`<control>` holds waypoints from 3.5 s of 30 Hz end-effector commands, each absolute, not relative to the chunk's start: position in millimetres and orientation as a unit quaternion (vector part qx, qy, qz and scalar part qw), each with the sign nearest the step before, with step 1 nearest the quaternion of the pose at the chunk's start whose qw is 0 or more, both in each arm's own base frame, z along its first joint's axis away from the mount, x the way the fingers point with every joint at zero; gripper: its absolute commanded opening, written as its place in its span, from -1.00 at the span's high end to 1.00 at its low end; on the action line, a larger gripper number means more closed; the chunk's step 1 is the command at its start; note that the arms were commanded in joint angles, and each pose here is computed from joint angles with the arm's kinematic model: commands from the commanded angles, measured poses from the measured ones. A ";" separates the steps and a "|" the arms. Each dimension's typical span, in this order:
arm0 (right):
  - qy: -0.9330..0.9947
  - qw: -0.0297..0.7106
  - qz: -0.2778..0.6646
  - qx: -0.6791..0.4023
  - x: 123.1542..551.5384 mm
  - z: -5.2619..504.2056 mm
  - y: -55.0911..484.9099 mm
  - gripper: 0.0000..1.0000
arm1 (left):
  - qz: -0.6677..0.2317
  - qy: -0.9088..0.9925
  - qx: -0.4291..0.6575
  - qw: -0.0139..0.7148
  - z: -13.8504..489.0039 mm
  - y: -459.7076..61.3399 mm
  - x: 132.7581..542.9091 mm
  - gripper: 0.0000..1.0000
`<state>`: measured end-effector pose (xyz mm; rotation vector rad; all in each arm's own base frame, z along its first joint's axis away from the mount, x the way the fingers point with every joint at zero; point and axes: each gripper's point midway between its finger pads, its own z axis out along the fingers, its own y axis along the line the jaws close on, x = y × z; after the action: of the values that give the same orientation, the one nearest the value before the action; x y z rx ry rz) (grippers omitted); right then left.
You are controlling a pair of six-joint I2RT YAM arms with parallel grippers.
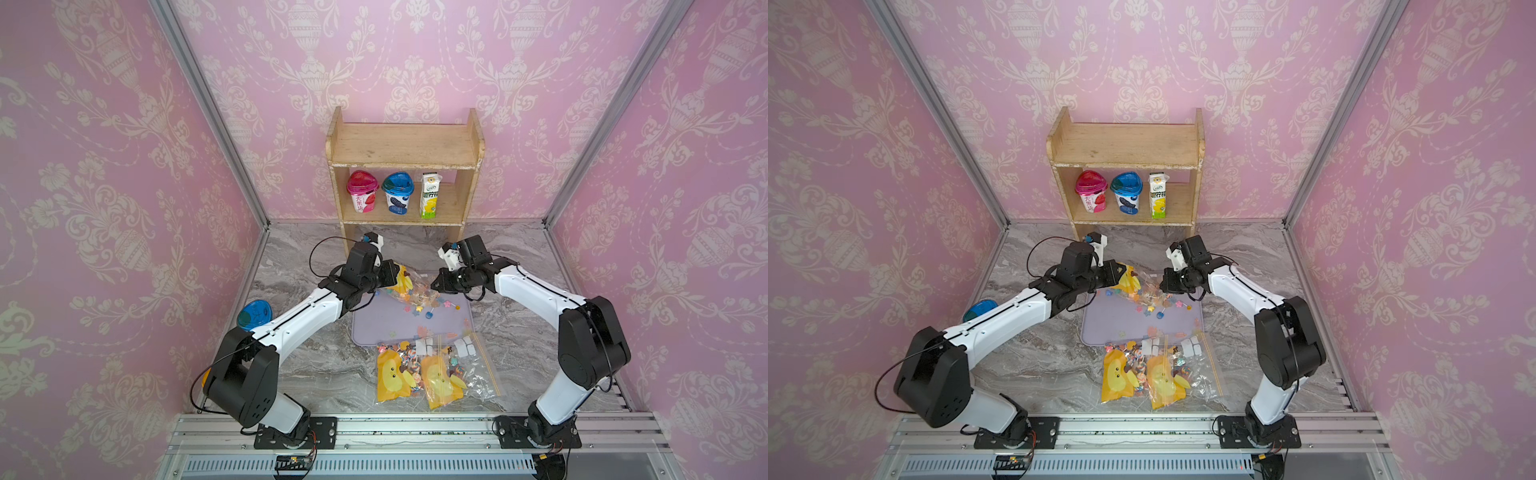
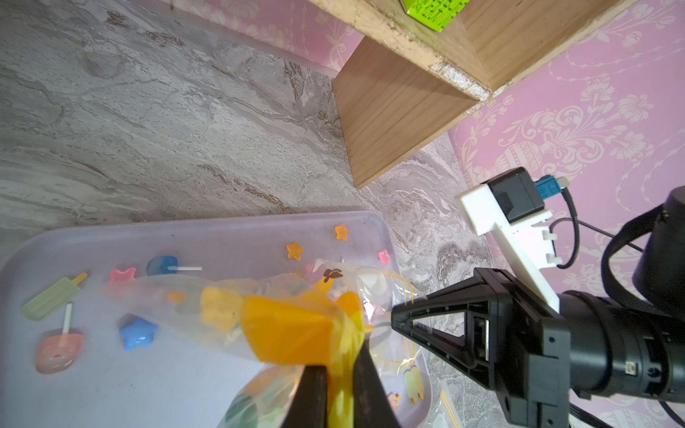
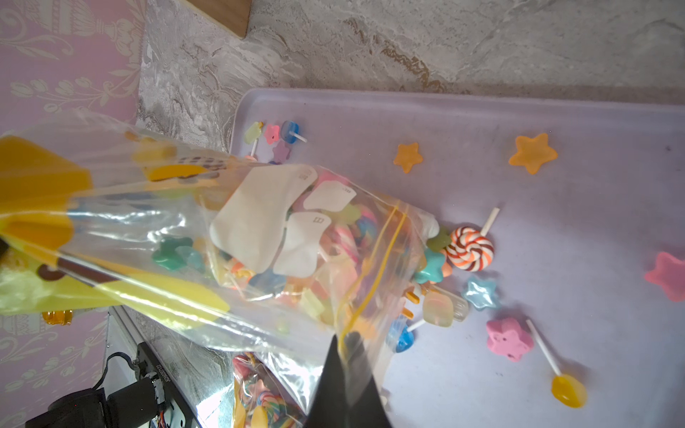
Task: Pour candies out of the ziploc bag
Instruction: 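Pour the candies out of the ziploc bag onto the tray.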
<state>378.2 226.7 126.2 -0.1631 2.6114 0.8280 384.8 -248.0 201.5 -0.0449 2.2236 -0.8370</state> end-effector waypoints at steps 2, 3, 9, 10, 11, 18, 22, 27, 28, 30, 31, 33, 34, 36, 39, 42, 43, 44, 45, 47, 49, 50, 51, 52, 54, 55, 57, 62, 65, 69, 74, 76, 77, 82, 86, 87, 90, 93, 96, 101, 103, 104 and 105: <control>0.936 0.196 0.289 -0.053 373.8 129.4 220.2 1.00 | -0.332 0.828 -0.021 0.452 260.0 -234.2 397.7 1.00; 0.935 0.197 0.290 -0.054 373.3 130.2 219.9 1.00 | -0.332 0.827 -0.021 0.452 260.1 -234.6 397.2 1.00; 0.935 0.200 0.290 -0.051 370.0 132.5 217.9 1.00 | -0.337 0.829 -0.023 0.446 255.7 -236.3 396.9 1.00; 0.935 0.201 0.288 -0.050 369.7 133.4 217.3 1.00 | -0.337 0.829 -0.023 0.446 255.4 -236.4 396.8 1.00; 0.935 0.203 0.286 -0.050 369.3 134.6 216.1 1.00 | -0.337 0.829 -0.024 0.445 254.6 -236.3 396.7 1.00; 0.937 0.208 0.276 -0.049 366.2 137.1 211.3 1.00 | -0.341 0.830 -0.024 0.440 251.1 -238.2 396.7 1.00; 0.939 0.208 0.270 -0.049 364.5 134.2 208.6 1.00 | -0.344 0.830 -0.026 0.438 249.8 -238.8 396.8 1.00; 0.941 0.204 0.266 -0.048 363.9 130.0 207.2 1.00 | -0.345 0.831 -0.025 0.437 248.3 -239.9 397.0 1.00; 0.941 0.204 0.266 -0.049 363.8 130.3 207.6 1.00 | -0.345 0.830 -0.025 0.437 248.7 -240.1 397.0 1.00; 0.941 0.204 0.266 -0.050 363.5 131.2 207.3 1.00 | -0.345 0.829 -0.025 0.439 250.0 -239.9 397.5 1.00; 0.941 0.205 0.265 -0.050 363.2 132.3 207.2 1.00 | -0.345 0.829 -0.024 0.439 251.0 -240.3 397.7 1.00; 0.940 0.207 0.264 -0.052 362.8 134.9 206.6 1.00 | -0.345 0.829 -0.023 0.440 252.3 -240.8 398.1 1.00; 0.940 0.210 0.263 -0.052 363.1 136.6 205.9 1.00 | -0.345 0.828 -0.023 0.441 252.9 -240.8 398.5 1.00; 0.940 0.212 0.261 -0.054 362.9 138.3 205.2 1.00 | -0.345 0.828 -0.022 0.441 253.9 -241.4 399.3 1.00; 0.942 0.210 0.258 -0.054 362.7 136.9 204.4 1.00 | -0.345 0.829 -0.021 0.440 253.3 -242.3 400.1 1.00; 0.941 0.210 0.260 -0.054 361.7 136.6 204.5 1.00 | -0.345 0.828 -0.020 0.442 254.5 -241.9 399.9 1.00; 0.941 0.209 0.259 -0.054 361.6 136.7 204.1 1.00 | -0.345 0.827 -0.021 0.443 255.6 -241.4 399.8 1.00; 0.941 0.211 0.260 -0.054 361.5 137.9 204.1 1.00 | -0.345 0.827 -0.020 0.444 256.0 -241.2 399.8 1.00; 0.941 0.212 0.259 -0.054 361.9 138.4 204.2 1.00 | -0.344 0.827 -0.021 0.444 256.5 -240.9 399.6 1.00; 0.941 0.212 0.258 -0.056 362.4 139.5 204.2 1.00 | -0.344 0.826 -0.020 0.446 258.2 -240.9 399.6 1.00; 0.941 0.212 0.257 -0.056 363.6 139.5 204.5 1.00 | -0.344 0.826 -0.019 0.447 259.7 -241.0 399.9 1.00; 0.941 0.212 0.257 -0.056 364.1 139.6 204.8 1.00 | -0.342 0.826 -0.018 0.447 259.1 -241.0 400.3 1.00; 0.941 0.211 0.258 -0.057 364.7 139.2 205.1 1.00 | -0.342 0.826 -0.018 0.448 259.4 -240.9 400.7 1.00; 0.941 0.211 0.258 -0.057 365.5 140.2 205.8 1.00 | -0.341 0.826 -0.019 0.449 260.4 -240.1 401.5 1.00; 0.941 0.212 0.258 -0.058 366.8 141.1 206.2 1.00 | -0.341 0.825 -0.017 0.451 262.3 -240.7 402.5 1.00; 0.941 0.212 0.258 -0.059 367.5 141.8 206.6 1.00 | -0.341 0.824 -0.016 0.452 263.4 -241.2 403.3 1.00; 0.941 0.214 0.256 -0.060 369.6 144.2 206.7 1.00 | -0.340 0.824 -0.014 0.453 265.3 -242.1 404.5 1.00; 0.940 0.219 0.254 -0.063 375.1 148.8 207.6 1.00 | -0.338 0.823 -0.009 0.456 269.7 -243.4 407.6 1.00; 0.940 0.219 0.254 -0.064 378.2 149.8 208.4 1.00 | -0.336 0.823 -0.007 0.458 271.5 -244.1 409.3 1.00; 0.940 0.218 0.256 -0.065 380.3 149.3 209.4 1.00 | -0.335 0.824 -0.005 0.458 271.8 -245.5 411.7 1.00; 0.940 0.213 0.257 -0.064 380.5 145.0 209.7 1.00 | -0.333 0.826 -0.005 0.456 268.6 -246.1 413.6 1.00; 0.941 0.212 0.257 -0.064 380.6 143.0 210.3 1.00 | -0.332 0.826 -0.005 0.455 267.6 -246.1 413.5 1.00; 0.941 0.210 0.257 -0.063 380.4 141.9 209.9 1.00 | -0.330 0.827 -0.005 0.455 266.3 -245.7 413.3 1.00; 0.941 0.208 0.260 -0.065 379.7 141.0 211.4 1.00 | -0.327 0.827 -0.004 0.458 267.9 -243.3 412.7 1.00; 0.938 0.207 0.269 -0.065 379.9 143.1 214.1 1.00 | -0.319 0.825 -0.002 0.467 273.1 -239.8 411.5 1.00; 0.938 0.206 0.270 -0.064 379.7 142.5 214.3 1.00 | -0.318 0.825 -0.003 0.468 273.4 -238.4 411.9 1.00; 0.939 0.201 0.274 -0.062 379.1 139.0 215.6 1.00 | -0.318 0.826 -0.003 0.465 270.9 -238.6 411.2 1.00; 0.937 0.197 0.280 -0.063 377.1 137.9 218.2 1.00 | -0.320 0.826 -0.005 0.465 270.6 -237.9 410.4 1.00; 0.936 0.198 0.283 -0.066 376.0 140.7 219.1 1.00 | -0.318 0.824 -0.004 0.468 273.7 -236.6 409.9 1.00; 0.935 0.195 0.289 -0.068 375.0 140.3 221.8 1.00 | -0.316 0.823 -0.002 0.472 277.3 -235.4 409.2 1.00; 0.936 0.190 0.288 -0.071 372.5 136.1 223.7 1.00 | -0.314 0.824 -0.003 0.472 276.8 -234.6 408.3 1.00; 0.937 0.188 0.287 -0.071 372.0 134.3 224.2 1.00 | -0.313 0.824 -0.004 0.472 275.6 -233.4 408.0 1.00; 0.937 0.187 0.288 -0.072 371.6 133.6 224.6 1.00 | -0.312 0.825 -0.004 0.471 274.4 -233.1 407.4 1.00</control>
<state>377.2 228.0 148.8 -0.2072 2.5802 0.8335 396.5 -250.8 228.8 0.0115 2.1604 -0.8089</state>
